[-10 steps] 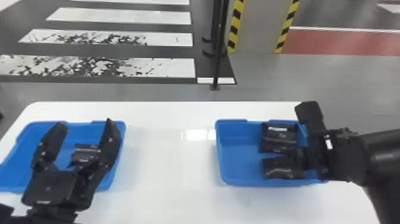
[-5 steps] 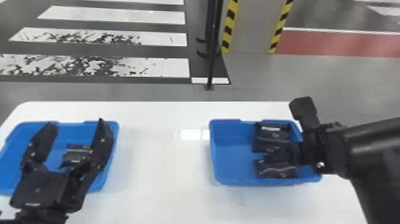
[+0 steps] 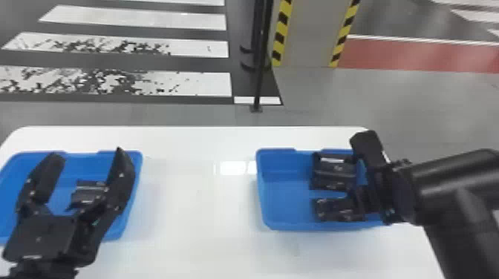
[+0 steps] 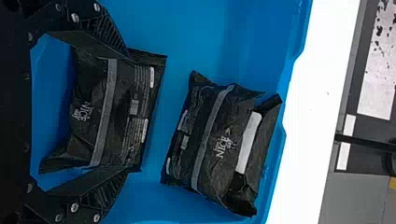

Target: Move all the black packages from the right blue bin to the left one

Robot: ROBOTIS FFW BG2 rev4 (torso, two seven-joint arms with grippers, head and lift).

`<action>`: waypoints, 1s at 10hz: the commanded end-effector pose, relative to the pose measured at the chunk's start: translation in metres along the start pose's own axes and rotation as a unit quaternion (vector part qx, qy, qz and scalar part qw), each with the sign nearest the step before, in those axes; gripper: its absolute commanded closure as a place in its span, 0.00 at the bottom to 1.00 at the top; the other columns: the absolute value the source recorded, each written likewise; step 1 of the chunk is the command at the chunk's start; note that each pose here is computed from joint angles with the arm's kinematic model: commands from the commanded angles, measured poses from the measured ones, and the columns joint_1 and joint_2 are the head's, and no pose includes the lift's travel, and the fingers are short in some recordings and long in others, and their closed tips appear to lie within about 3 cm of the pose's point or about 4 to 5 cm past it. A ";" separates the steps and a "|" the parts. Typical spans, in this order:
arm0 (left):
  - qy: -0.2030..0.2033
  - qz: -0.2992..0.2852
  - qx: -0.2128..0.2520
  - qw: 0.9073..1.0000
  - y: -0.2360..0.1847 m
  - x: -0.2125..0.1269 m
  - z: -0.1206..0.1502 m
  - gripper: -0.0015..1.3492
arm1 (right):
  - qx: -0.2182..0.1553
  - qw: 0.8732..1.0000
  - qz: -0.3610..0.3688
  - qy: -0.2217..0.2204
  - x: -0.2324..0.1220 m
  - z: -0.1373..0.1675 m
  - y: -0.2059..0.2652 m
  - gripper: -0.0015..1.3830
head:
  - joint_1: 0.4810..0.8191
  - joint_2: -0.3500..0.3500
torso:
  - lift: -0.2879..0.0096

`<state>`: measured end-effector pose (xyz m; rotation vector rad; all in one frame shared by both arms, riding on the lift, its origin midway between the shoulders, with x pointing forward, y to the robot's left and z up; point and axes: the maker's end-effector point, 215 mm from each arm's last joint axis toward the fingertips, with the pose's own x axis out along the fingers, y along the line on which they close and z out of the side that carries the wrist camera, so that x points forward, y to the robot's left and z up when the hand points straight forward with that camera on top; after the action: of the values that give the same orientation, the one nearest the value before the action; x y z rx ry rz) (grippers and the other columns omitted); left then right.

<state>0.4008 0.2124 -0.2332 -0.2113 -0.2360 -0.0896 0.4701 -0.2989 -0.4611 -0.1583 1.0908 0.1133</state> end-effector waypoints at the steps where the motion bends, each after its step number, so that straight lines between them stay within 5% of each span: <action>1: 0.002 0.000 0.001 1.000 0.000 0.000 -0.002 0.11 | -0.002 1.000 -0.002 0.007 0.003 -0.007 0.001 0.14 | 0.63 0.34 | 0.52; 7: 0.001 0.001 0.001 1.000 0.001 0.001 -0.004 0.11 | 0.002 0.999 -0.023 0.038 0.018 -0.021 -0.016 0.15 | 0.63 0.31 | 0.52; 10: 0.001 0.001 0.001 1.000 0.001 0.000 -0.004 0.11 | 0.009 0.998 0.006 0.058 0.028 -0.032 -0.006 0.58 | 0.63 0.31 | 0.52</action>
<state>0.4023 0.2129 -0.2366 -0.2094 -0.2352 -0.0888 0.4581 -0.3096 -0.4966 -0.1456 1.1994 0.1060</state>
